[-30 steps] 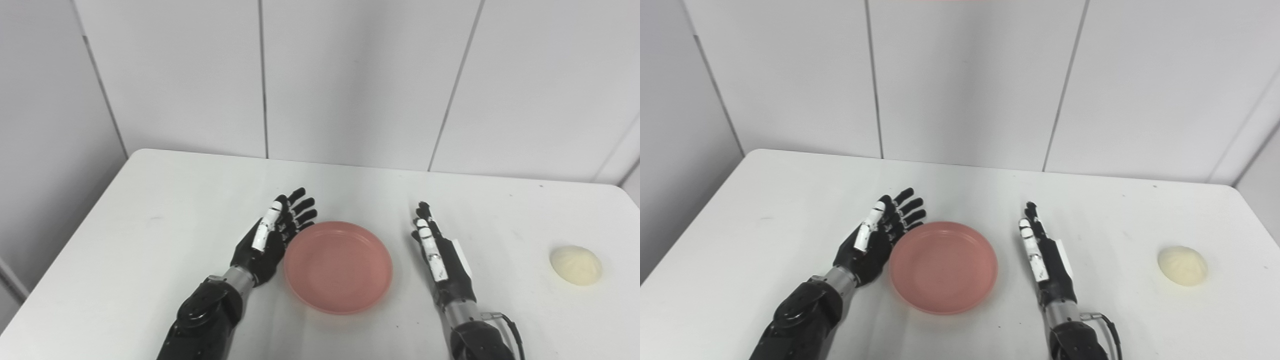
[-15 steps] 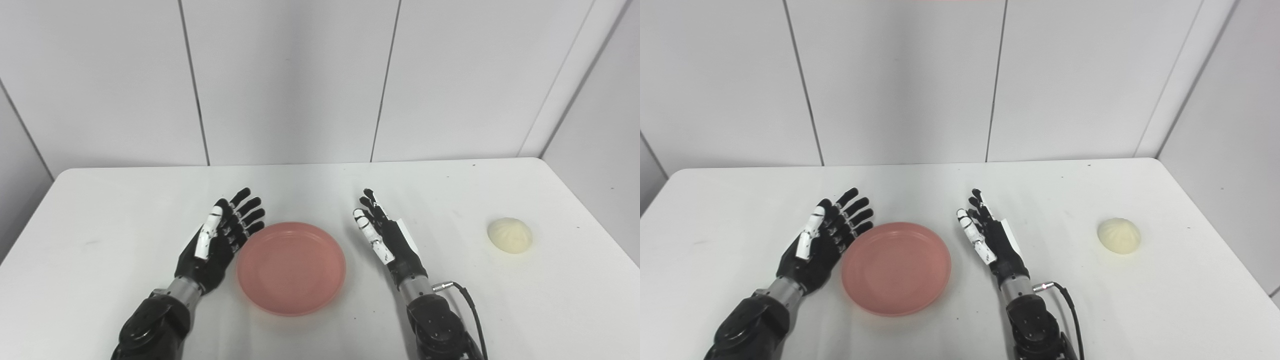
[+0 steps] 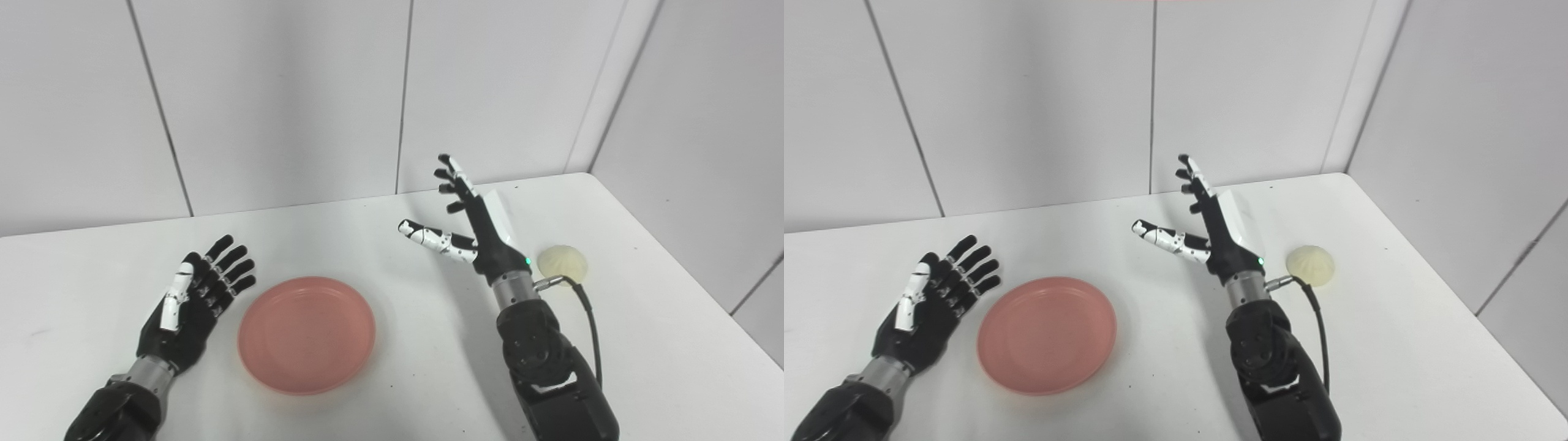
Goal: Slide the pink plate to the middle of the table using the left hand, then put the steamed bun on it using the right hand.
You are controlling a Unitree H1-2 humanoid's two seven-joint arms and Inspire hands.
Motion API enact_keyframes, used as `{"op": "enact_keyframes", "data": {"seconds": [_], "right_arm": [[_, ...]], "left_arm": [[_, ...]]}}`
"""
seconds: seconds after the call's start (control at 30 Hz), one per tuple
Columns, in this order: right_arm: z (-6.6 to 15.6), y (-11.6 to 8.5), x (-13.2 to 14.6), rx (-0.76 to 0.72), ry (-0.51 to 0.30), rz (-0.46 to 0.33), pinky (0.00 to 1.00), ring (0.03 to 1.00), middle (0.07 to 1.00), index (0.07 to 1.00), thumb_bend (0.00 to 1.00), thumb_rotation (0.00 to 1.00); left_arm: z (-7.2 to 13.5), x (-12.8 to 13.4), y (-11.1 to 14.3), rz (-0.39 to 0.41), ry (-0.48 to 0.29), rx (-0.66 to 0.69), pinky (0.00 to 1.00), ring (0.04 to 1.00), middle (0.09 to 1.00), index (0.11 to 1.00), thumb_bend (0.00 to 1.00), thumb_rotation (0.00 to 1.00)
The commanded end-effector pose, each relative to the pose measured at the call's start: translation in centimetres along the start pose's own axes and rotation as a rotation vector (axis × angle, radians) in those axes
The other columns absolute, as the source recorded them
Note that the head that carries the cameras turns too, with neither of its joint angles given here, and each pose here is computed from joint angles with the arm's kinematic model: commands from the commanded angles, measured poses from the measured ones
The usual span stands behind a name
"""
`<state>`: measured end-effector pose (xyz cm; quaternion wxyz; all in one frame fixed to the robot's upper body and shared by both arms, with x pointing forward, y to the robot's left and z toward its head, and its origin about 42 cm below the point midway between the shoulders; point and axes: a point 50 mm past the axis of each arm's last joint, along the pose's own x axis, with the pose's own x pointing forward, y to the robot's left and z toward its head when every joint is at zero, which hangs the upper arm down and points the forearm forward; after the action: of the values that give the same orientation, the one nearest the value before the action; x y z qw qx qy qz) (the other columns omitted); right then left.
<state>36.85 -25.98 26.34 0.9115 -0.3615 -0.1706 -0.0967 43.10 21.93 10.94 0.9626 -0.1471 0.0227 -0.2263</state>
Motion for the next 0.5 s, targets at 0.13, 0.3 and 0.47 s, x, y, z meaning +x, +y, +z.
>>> {"op": "enact_keyframes", "data": {"seconds": [0.13,0.3,0.47], "right_arm": [[0.6,-5.8,1.2,-0.154,-0.007,-0.052,0.67,0.799,0.87,0.94,0.92,0.69],[-1.3,-8.3,1.1,-0.27,0.032,-0.071,0.68,0.833,0.9,0.926,0.93,0.68],[-3.6,-10.9,1.2,-0.399,0.095,-0.08,0.68,0.831,0.912,0.919,0.96,0.66]], "left_arm": [[-7.2,-5.7,3.2,0.132,0.243,-0.106,0.83,0.858,0.883,0.886,0.51,0.93],[-7.2,-6.0,4.1,0.138,0.245,-0.111,0.82,0.848,0.876,0.879,0.52,0.92],[-7.1,-6.2,5.0,0.145,0.247,-0.111,0.8,0.838,0.868,0.872,0.52,0.91]]}}
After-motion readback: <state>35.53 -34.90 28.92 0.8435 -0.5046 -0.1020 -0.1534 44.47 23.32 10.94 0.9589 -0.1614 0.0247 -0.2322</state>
